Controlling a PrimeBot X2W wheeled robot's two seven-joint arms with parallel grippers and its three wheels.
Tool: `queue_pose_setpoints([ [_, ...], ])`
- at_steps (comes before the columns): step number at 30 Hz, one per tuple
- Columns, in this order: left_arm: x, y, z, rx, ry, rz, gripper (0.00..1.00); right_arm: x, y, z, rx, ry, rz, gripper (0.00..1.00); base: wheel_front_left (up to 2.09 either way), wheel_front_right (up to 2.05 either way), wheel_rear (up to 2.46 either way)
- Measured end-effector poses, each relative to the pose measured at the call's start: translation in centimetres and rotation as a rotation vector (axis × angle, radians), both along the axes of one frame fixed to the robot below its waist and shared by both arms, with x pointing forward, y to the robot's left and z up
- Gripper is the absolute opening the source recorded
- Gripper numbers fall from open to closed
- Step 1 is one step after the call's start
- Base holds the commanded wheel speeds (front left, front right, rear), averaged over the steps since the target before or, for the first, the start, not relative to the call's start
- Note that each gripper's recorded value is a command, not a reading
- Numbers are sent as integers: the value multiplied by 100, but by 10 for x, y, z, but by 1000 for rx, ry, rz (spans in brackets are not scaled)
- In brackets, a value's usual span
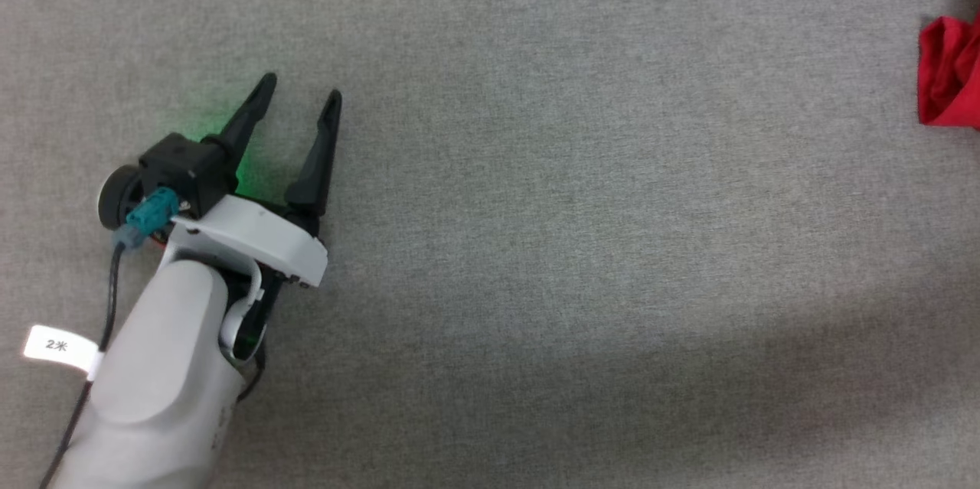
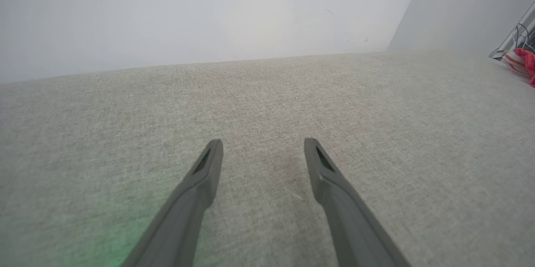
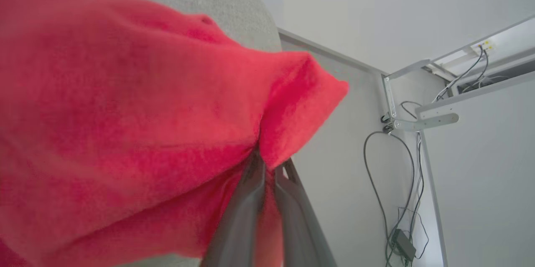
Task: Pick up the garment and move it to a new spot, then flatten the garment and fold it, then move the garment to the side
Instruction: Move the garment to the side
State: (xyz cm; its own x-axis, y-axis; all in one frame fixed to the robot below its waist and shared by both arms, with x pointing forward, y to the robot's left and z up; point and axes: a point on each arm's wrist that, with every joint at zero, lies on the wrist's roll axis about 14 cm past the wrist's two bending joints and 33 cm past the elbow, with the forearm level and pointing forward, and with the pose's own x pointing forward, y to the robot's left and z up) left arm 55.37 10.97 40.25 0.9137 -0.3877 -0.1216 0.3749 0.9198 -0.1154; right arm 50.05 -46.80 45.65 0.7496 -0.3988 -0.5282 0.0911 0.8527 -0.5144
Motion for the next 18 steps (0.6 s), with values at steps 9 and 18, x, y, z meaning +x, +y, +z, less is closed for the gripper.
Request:
queue_pose_setpoints([
  [9, 1, 6, 3, -3, -2, 13, 100, 6, 6, -15, 25, -6, -21, 45, 0, 0, 0],
  [18, -4, 18, 15, 1, -18, 47, 100, 17, 10, 10, 20, -106, -2, 100, 0, 0, 0],
])
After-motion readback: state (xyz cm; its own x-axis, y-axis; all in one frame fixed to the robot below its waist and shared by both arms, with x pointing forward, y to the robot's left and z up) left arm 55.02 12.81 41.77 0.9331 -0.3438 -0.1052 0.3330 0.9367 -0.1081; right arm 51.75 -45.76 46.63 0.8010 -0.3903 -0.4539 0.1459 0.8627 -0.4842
